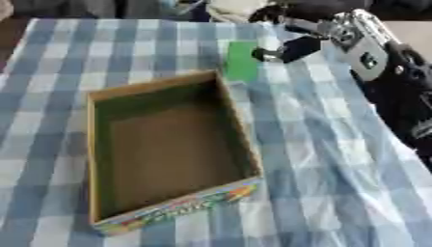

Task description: Pick up objects on the table and place them in the box.

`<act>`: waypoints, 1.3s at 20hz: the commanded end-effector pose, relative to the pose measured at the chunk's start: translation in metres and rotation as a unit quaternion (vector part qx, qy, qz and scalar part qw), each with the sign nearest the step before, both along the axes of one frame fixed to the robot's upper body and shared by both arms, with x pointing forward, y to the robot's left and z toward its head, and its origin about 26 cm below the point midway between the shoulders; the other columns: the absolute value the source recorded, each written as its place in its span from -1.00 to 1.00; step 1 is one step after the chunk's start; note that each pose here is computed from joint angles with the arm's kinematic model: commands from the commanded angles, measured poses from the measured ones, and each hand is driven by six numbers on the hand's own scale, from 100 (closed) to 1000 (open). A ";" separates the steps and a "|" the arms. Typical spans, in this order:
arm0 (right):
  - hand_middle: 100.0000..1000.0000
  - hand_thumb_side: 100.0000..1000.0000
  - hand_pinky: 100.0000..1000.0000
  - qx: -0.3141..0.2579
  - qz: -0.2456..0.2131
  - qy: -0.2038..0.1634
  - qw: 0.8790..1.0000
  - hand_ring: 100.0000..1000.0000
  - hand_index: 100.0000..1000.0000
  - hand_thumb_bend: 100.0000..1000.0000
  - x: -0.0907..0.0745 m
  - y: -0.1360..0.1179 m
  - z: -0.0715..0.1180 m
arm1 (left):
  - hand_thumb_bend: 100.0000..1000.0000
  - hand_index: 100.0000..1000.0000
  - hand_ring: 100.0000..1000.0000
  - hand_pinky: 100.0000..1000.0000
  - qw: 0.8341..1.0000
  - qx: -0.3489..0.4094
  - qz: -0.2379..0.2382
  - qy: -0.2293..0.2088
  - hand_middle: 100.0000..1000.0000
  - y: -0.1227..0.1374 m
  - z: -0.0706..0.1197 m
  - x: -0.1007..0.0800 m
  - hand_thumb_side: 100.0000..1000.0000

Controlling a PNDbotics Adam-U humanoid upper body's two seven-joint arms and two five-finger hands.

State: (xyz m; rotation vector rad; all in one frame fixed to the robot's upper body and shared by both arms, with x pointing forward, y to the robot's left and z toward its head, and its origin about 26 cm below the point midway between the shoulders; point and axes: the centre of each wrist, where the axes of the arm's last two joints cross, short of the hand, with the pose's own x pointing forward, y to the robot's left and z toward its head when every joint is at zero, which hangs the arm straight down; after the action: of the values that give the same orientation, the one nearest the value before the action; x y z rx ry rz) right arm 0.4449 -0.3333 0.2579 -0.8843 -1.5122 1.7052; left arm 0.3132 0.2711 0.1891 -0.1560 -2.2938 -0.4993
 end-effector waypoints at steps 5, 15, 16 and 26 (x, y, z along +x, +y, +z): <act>0.94 0.68 0.74 -0.020 0.005 -0.031 0.999 0.92 1.00 -0.54 -0.004 -0.001 0.020 | -1.00 0.62 0.25 0.59 1.000 0.006 -0.003 -0.008 0.24 0.001 0.004 -0.001 0.27; 0.94 0.70 0.72 0.000 -0.012 -0.021 1.000 0.89 1.00 -0.70 0.000 -0.008 0.017 | -1.00 0.62 0.25 0.59 1.000 0.010 -0.021 -0.010 0.23 -0.003 0.006 0.000 0.27; 0.94 0.71 0.71 0.002 -0.014 -0.019 1.000 0.89 1.00 -0.71 0.001 -0.009 0.016 | -1.00 0.62 0.25 0.59 1.000 0.009 -0.023 -0.011 0.23 -0.004 0.007 0.000 0.27; 0.94 0.80 0.70 0.005 -0.020 0.002 1.000 0.88 1.00 -0.82 0.007 -0.009 0.003 | -1.00 0.63 0.25 0.60 0.999 0.008 -0.032 -0.015 0.24 -0.006 0.009 0.000 0.27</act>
State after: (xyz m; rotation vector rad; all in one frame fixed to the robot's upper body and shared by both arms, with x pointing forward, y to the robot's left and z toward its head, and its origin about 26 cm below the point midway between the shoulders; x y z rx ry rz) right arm 0.4528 -0.3387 0.2458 -0.8584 -1.4787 1.6730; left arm 0.3145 0.2657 0.1892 -0.2108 -2.2920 -0.5364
